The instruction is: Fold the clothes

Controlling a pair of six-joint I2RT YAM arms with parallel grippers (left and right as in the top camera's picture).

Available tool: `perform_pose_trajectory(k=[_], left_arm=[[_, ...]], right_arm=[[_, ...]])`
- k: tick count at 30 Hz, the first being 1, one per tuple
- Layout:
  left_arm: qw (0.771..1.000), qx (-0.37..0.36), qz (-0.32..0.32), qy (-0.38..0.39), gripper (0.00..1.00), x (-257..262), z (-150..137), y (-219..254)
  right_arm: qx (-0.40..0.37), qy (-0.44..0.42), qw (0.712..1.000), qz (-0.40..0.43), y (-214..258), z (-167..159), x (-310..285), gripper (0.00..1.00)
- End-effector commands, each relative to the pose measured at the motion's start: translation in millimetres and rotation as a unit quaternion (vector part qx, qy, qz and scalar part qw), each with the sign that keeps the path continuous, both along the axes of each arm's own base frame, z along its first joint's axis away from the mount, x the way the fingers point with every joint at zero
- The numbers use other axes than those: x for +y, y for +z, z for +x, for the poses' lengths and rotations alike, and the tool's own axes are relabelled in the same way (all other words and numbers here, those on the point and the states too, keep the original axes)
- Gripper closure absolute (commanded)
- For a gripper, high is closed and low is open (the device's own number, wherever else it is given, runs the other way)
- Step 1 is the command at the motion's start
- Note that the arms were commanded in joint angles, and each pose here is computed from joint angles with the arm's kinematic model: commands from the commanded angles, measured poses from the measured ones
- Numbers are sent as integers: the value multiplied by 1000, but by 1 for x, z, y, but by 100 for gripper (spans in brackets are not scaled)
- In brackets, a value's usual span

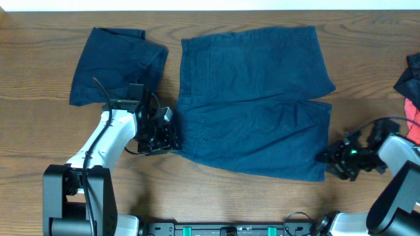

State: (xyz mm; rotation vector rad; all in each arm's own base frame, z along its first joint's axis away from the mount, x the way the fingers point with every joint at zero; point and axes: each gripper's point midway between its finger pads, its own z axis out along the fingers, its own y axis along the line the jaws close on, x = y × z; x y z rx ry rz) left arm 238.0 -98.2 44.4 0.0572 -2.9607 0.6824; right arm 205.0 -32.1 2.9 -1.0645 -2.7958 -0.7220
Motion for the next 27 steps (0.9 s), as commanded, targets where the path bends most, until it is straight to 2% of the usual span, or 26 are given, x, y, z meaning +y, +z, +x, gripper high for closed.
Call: perform_pose_trajectory(k=[1,8,13,20,27], left_arm=[[1000,3,5,-2,48,2,-2,-1],[1000,6,7,4,48,5,-2,0],[1000,5,6,17,48,11,1,1],[1000,4,6,19,47,12,2,1],[1000,4,6,19,47,12,2,1]], right_arm=[[-14,-20,998,-58,16,3,-27,58],[-23,-26,996,-76,49,-18,-19,49],[-7,-40,997,-69,44,-32,-11,45],[17,-58,997,-42,22,-48,5,49],[11,-61,997,-53,12,-48,3,50]])
